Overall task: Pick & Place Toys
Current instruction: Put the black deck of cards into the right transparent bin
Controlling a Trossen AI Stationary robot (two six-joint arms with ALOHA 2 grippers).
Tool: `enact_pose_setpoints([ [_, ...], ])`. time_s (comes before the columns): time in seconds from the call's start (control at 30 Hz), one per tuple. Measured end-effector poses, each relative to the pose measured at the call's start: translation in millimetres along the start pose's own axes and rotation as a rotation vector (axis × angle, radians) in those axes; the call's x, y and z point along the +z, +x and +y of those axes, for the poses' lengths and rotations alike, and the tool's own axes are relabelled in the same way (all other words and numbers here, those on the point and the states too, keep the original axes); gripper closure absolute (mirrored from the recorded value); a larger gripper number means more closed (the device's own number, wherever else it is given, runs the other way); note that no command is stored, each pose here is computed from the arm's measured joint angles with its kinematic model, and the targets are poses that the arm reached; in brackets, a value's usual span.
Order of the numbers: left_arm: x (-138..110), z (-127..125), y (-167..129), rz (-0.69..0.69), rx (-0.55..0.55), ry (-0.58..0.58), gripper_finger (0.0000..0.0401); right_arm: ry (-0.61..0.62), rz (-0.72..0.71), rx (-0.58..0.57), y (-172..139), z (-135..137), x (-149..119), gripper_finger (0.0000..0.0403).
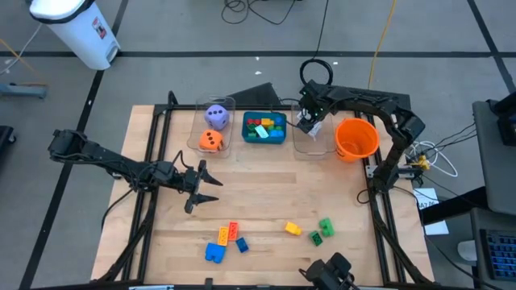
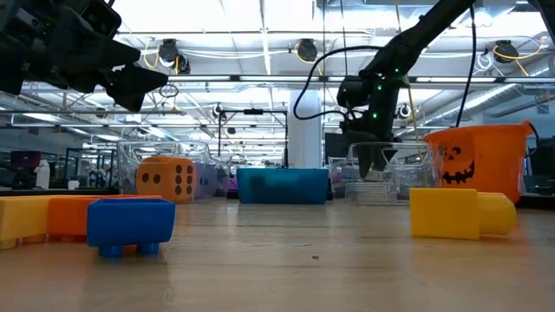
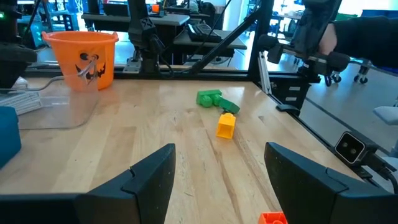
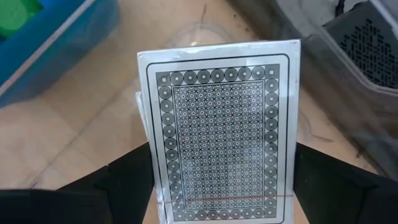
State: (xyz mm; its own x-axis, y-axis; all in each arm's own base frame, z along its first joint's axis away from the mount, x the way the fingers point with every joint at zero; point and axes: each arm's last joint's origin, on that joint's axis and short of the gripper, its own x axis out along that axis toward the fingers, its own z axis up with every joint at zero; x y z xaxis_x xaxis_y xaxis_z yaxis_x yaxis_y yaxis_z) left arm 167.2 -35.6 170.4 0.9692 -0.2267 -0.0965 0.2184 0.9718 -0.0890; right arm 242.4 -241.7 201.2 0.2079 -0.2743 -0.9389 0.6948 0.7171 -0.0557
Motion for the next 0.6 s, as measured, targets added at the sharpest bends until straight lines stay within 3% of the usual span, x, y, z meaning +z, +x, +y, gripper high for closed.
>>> enact_pose_setpoints([
  [0.6, -0.2, 0.0, 0.0, 0.002, -0.001, 0.003, 0.0148, -0.018, -0.014, 0.000, -0.1, 0.2, 1.3, 0.0095],
])
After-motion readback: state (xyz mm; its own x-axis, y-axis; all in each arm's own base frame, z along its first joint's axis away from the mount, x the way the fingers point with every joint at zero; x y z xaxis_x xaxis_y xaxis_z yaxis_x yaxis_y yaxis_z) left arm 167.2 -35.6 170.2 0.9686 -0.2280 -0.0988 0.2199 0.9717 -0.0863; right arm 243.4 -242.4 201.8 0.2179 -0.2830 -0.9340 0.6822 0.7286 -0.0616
